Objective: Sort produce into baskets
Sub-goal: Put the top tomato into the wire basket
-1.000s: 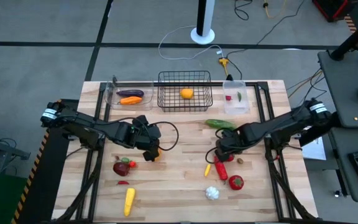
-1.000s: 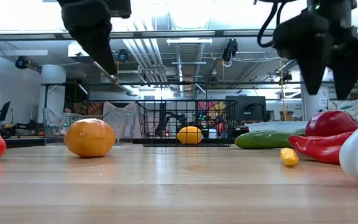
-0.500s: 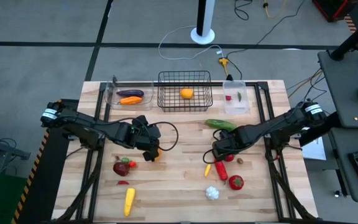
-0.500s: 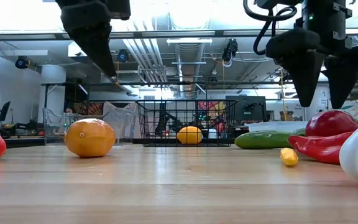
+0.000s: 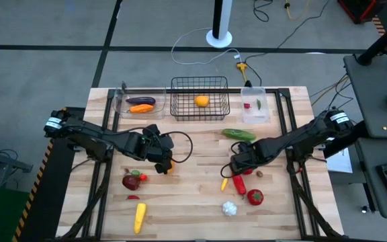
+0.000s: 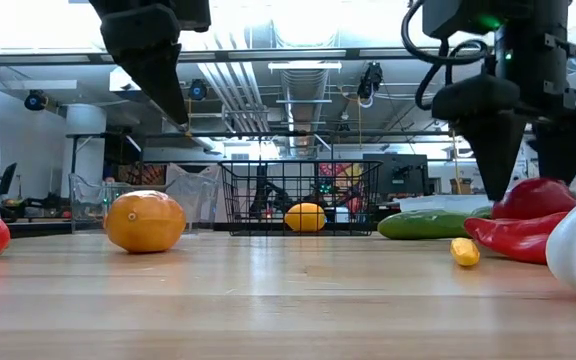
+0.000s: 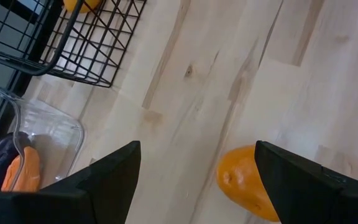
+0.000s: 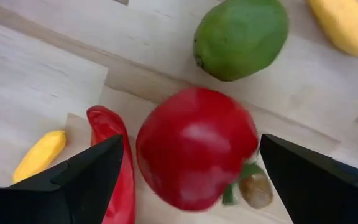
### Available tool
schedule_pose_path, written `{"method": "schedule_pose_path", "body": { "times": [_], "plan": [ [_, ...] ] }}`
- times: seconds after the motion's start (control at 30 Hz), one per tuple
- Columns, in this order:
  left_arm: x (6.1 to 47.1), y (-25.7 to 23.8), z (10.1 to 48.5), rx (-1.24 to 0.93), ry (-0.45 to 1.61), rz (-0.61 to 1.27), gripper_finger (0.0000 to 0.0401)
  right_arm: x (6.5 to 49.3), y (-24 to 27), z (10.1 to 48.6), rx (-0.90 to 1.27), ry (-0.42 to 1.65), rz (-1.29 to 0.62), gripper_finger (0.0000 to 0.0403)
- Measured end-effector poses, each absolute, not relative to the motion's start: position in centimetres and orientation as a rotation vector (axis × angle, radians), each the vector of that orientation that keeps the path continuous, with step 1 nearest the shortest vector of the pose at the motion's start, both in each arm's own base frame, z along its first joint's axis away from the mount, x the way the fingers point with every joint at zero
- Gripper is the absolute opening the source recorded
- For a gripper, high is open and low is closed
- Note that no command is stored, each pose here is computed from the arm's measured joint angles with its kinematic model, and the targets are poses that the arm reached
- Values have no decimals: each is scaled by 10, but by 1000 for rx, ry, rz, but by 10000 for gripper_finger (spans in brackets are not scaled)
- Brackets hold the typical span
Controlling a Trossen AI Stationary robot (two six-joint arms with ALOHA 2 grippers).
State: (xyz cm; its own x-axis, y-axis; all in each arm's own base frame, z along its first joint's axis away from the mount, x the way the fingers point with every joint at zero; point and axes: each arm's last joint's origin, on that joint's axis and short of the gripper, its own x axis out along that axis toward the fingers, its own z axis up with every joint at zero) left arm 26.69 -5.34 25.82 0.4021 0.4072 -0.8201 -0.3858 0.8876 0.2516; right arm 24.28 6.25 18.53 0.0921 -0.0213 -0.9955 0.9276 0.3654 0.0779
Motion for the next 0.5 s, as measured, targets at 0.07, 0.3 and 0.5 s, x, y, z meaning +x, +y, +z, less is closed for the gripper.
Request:
{"method": "schedule_pose_path", "body": {
  "times": [0.07, 0.3, 0.5],
  "plan": [
    [267, -53, 258, 23, 1043, 501, 297, 243, 63, 181, 963, 1261, -875, 368],
    [267, -53, 258, 21, 1039, 501, 297, 239, 63, 167, 994, 1244, -875, 368],
    [268, -53, 259, 30, 1030, 513, 297, 238, 63, 165, 989, 1234, -879, 367]
  ]
}}
